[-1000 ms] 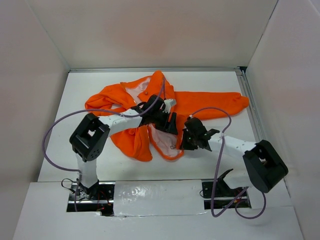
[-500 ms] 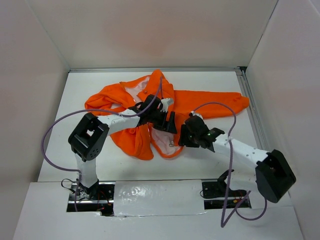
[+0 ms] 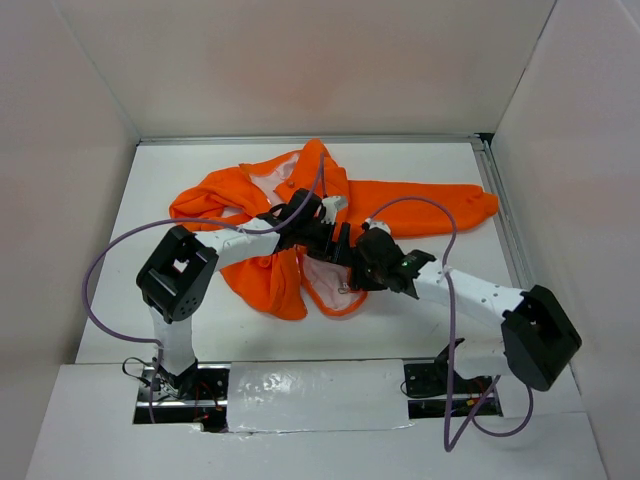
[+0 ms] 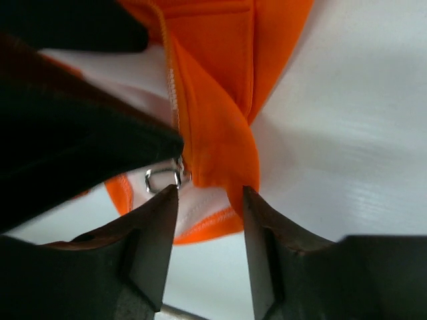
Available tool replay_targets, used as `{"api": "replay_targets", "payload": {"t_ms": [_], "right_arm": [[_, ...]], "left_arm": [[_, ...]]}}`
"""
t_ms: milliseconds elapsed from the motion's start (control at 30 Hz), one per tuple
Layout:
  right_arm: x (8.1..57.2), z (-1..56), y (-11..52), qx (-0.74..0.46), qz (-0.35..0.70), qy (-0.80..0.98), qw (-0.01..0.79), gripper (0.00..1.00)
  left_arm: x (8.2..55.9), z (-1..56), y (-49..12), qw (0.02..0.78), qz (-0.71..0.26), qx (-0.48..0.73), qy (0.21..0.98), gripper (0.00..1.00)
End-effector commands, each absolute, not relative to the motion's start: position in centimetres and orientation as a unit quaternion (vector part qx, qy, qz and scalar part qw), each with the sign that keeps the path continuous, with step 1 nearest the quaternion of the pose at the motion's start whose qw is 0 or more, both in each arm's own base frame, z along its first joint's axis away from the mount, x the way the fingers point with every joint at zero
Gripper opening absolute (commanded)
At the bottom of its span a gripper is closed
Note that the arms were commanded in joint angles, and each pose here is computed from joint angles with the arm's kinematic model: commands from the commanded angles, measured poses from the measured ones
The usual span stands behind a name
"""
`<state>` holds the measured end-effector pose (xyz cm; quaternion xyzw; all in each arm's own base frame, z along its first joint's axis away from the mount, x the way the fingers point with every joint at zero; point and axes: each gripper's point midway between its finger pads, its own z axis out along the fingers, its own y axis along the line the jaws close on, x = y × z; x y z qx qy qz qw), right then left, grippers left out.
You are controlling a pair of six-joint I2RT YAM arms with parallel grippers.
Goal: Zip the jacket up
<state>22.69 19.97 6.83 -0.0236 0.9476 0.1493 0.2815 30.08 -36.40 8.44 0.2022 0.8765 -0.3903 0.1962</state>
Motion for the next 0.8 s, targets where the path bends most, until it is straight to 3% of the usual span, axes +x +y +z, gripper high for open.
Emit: {"api": "replay_targets", "payload": {"t_ms": [0,767], "right_arm": [[25.1,8.0,21.3,-0.014,0.146,0.939,0.311,0.49],[26.7,4.9,24.5,-0.026,0.210,0.933,0.292,0.45]], "left_arm": [[30.6,10.8,-37.0,0.221,-0.409,0.213,0.859,0.83],[30.6,9.7,-37.0,0.218,-0.407,0.216,0.860,0.83]]}}
